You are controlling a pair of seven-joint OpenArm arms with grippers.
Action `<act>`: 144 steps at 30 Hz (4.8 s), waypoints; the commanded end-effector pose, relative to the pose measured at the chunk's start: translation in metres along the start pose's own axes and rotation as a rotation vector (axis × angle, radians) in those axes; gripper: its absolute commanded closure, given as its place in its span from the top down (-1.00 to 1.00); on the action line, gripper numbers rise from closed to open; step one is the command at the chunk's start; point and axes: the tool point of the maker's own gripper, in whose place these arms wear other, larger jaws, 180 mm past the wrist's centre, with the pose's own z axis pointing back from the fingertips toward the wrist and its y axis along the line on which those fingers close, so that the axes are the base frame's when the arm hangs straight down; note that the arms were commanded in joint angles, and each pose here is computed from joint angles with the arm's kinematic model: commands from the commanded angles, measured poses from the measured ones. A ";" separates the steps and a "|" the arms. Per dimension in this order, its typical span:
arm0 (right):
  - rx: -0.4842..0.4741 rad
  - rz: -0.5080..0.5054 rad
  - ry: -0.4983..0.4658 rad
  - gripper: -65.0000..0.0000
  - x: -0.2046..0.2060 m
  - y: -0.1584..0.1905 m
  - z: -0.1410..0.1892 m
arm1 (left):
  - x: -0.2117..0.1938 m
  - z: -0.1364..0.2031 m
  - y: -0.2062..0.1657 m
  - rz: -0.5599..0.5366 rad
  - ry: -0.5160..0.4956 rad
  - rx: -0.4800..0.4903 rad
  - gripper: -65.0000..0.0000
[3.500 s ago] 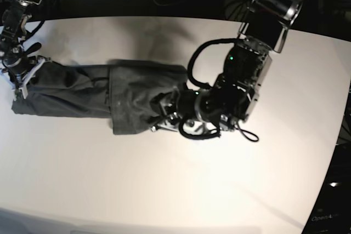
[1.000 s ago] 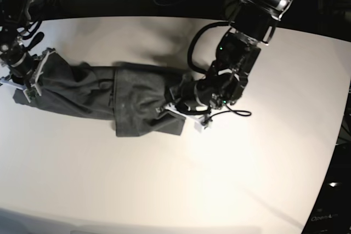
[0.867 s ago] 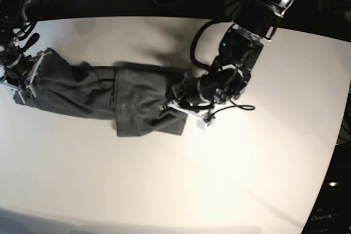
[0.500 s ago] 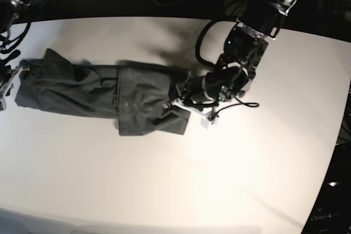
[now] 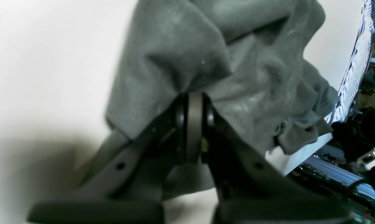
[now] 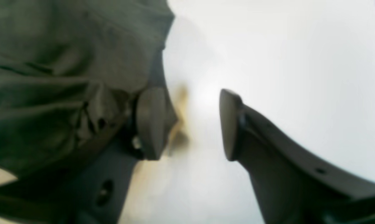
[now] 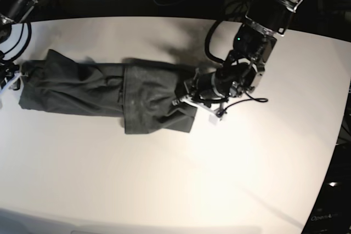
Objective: Fold the T-shirt properly
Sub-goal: 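Hold the strip end with the left gripper while the right gripper releases, then grasp the strip end with the right gripper and lift it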
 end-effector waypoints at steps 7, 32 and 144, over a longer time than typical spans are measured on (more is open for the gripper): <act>0.009 0.030 0.027 -0.03 0.019 0.002 0.000 | -0.034 0.016 0.108 0.009 0.047 0.398 -0.91; 0.002 0.069 0.024 0.98 0.025 0.000 0.001 | -0.034 0.016 0.108 0.009 0.048 0.397 -0.91; 0.336 -0.029 0.048 -0.98 -0.014 0.113 -0.057 | -0.010 0.035 0.137 0.055 -0.006 0.446 -0.91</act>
